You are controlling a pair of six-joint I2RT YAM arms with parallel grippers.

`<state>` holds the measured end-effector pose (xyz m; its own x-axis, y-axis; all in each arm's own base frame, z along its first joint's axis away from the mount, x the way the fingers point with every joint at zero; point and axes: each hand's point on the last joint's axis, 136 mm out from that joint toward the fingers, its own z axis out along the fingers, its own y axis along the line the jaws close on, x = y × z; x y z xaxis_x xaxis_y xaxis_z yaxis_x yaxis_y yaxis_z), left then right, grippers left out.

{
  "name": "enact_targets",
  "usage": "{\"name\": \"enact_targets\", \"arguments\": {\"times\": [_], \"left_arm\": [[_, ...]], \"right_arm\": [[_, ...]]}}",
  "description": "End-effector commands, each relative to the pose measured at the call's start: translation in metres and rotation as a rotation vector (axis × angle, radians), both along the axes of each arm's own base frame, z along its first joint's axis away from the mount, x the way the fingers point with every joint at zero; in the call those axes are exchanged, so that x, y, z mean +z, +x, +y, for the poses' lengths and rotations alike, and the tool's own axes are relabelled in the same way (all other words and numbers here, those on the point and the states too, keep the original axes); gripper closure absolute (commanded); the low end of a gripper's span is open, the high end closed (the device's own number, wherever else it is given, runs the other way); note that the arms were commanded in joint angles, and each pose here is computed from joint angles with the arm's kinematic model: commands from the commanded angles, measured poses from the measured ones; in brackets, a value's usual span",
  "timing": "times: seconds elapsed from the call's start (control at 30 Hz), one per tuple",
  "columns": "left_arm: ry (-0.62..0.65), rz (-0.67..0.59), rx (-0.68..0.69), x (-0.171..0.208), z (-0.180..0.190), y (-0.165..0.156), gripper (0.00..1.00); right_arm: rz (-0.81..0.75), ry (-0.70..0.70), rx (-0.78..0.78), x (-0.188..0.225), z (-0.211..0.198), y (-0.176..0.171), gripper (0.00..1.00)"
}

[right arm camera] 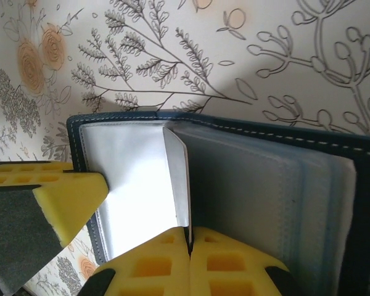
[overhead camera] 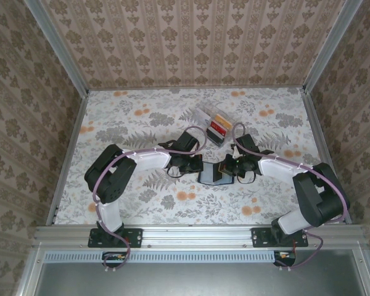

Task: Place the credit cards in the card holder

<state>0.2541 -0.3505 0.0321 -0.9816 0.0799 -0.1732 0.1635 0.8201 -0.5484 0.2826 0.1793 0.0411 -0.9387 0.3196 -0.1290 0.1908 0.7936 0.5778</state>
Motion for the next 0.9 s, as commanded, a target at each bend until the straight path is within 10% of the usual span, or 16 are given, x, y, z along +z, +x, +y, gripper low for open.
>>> {"name": "enact_targets", "arguments": {"times": [0.0,0.87], "left_arm": [[0.072,0.036,0.027,-0.022,0.014,-0.004,1.0],[0.163,0.044,0.036,-0.032,0.026,-0.007,0.83]], "right_arm": [[0.025,-0.013,-0.009,-0.009,-0.008,-0.009,1.0],[0.094,0.096,0.03,-0.038,0.011,-0.019,1.0]]}}
